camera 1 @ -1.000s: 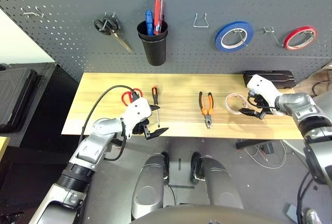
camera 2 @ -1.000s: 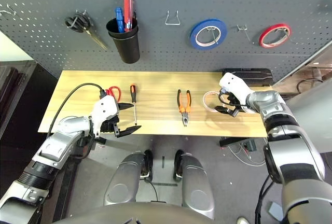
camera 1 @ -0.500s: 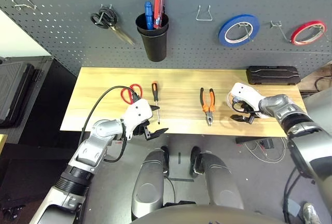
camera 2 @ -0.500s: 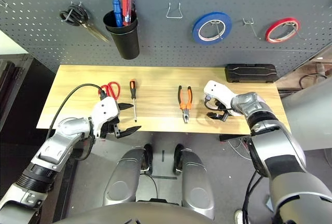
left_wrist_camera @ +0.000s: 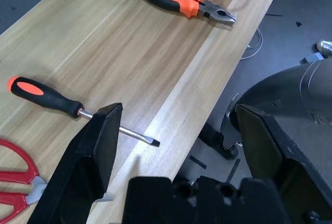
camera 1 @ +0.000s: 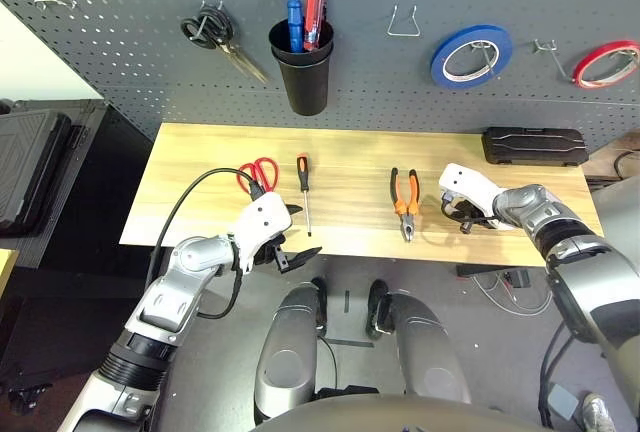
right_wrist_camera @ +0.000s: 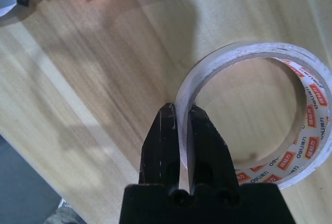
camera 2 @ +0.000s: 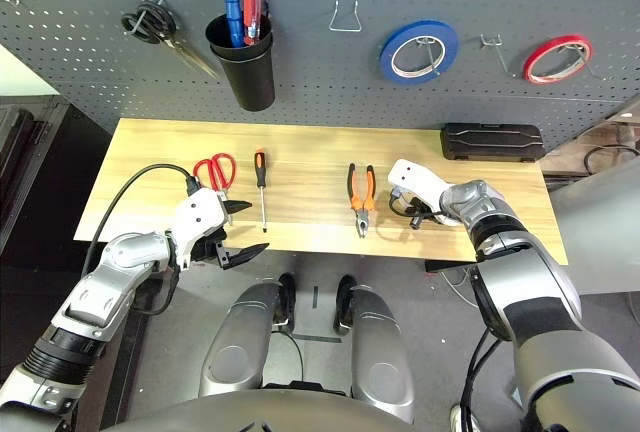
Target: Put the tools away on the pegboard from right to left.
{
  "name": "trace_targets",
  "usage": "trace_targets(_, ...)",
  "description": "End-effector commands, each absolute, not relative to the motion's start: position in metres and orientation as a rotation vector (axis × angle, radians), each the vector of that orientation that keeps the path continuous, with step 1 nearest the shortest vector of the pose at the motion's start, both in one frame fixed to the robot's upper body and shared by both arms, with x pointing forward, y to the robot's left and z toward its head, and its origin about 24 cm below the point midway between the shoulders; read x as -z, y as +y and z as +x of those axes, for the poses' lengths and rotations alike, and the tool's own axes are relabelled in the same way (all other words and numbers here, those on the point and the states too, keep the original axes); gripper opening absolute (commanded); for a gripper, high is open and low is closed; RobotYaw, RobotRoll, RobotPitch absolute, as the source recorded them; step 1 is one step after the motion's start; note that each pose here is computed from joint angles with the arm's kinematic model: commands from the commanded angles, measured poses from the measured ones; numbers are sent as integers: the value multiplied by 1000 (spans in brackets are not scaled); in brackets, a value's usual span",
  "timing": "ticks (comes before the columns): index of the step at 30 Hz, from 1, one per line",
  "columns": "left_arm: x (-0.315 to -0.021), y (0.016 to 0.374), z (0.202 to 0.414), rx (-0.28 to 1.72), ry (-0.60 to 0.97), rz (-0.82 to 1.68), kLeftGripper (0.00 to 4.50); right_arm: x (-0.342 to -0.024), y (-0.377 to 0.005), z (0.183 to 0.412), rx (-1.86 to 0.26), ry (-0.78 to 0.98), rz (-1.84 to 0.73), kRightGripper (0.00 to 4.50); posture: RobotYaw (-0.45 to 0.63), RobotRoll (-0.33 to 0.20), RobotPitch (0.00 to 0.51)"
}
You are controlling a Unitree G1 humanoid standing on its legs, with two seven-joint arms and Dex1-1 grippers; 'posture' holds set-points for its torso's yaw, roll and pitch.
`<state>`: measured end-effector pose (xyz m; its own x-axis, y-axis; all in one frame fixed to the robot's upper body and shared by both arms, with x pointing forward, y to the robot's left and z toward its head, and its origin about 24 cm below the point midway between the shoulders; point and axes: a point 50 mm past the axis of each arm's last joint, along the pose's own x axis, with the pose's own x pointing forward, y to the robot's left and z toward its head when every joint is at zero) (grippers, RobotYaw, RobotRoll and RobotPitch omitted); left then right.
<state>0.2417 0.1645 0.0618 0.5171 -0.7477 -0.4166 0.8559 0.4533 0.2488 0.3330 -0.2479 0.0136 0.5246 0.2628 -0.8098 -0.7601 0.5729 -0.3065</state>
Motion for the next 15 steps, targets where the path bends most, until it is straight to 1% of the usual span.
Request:
trace_targets(1, -56, 161, 241, 1019, 267, 447, 4500, -14, -264, 328, -619, 753, -700, 22, 252, 0, 263)
trace_targets(7, -56, 156, 248, 1034, 224, 434, 4500, -18, -279, 322, -545, 614, -752, 22, 233, 0, 238)
trace_targets(8, -57, 155, 249, 1038, 208, 428, 4500, -18, -281, 319, -538, 588, -766, 22, 224, 0, 226)
trace_targets(10, -60, 153, 251, 1046, 167, 411, 4500, -17, -284, 313, -524, 525, -790, 22, 222, 0, 222)
trace_targets(11, -62, 152, 252, 1049, 143, 398, 4500, -16, -285, 309, -517, 484, -800, 22, 215, 0, 208)
trace_targets(15, -74, 151, 256, 1040, 21, 317, 4500, -12, -287, 285, -418, 288, -770, 22, 206, 0, 186)
